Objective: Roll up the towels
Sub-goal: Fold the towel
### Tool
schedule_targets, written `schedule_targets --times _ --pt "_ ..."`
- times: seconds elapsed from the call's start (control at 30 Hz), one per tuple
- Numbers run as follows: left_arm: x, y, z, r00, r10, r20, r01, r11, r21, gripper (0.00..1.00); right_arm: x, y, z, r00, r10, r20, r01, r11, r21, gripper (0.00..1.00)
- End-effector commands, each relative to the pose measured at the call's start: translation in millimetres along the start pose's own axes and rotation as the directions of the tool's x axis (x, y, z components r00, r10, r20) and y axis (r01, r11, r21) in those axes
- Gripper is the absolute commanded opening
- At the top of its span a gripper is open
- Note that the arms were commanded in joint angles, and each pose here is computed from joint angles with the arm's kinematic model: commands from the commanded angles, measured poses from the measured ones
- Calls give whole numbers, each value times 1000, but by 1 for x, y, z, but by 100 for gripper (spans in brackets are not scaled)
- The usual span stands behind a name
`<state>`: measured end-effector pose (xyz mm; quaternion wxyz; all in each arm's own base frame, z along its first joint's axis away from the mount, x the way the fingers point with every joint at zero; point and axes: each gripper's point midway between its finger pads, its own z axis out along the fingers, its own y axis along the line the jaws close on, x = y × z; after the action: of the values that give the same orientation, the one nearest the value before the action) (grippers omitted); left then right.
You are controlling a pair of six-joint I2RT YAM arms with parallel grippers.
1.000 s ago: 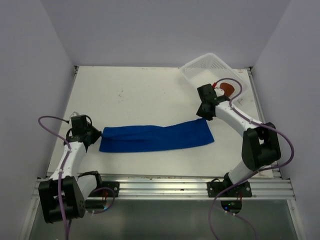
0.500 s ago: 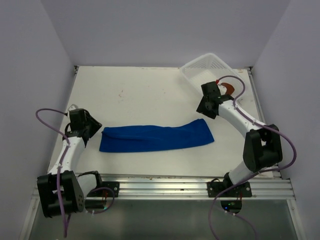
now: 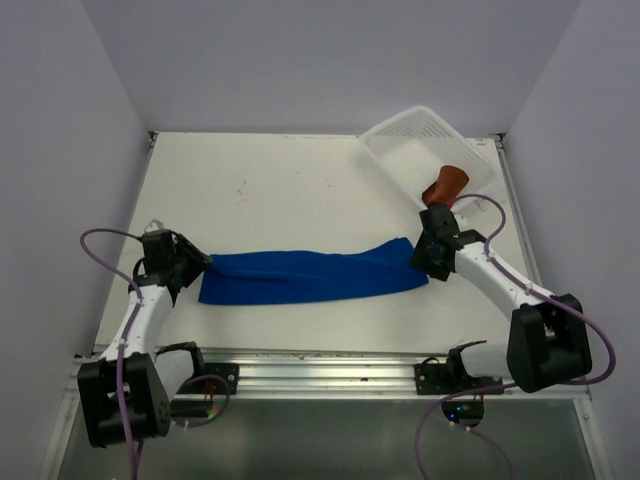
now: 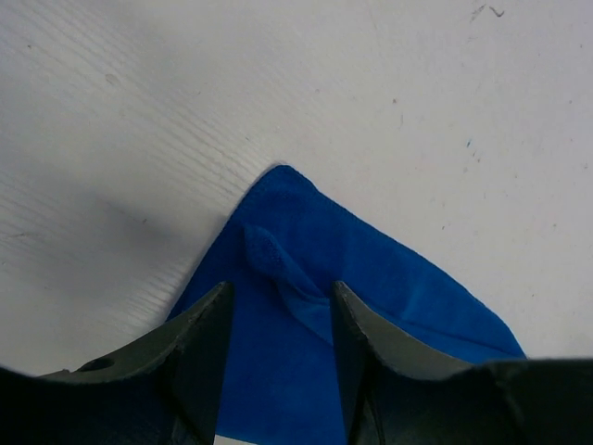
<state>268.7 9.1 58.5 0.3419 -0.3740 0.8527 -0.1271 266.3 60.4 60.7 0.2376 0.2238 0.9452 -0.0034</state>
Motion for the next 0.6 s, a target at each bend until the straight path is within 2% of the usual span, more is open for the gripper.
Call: schedule_targets --times 0.0,0.13,0.3,0.37,0.43,0.57 --pt "-10 -12 -7 999 22 36 -24 998 51 50 11 -15 7 999 19 -26 -19 1000 21 52" --pt "-15 -17 -13 998 31 50 -34 998 61 50 23 -19 20 996 48 -78 -47 999 17 51" --pt "-3 -13 -15 1000 24 13 -25 998 66 50 23 -17 27 994 64 -89 -64 998 4 48" --pt "4 -9 -16 1000 10 8 -11 998 67 50 23 -14 30 993 70 -100 -70 998 -3 38" --pt "10 -3 -15 1000 0 4 0 998 57 50 23 -12 33 991 76 -109 -77 997 -3 21" --pt "20 10 -15 1000 -12 -18 12 1000 11 52 15 -9 35 991 96 -97 -97 995 -5 3"
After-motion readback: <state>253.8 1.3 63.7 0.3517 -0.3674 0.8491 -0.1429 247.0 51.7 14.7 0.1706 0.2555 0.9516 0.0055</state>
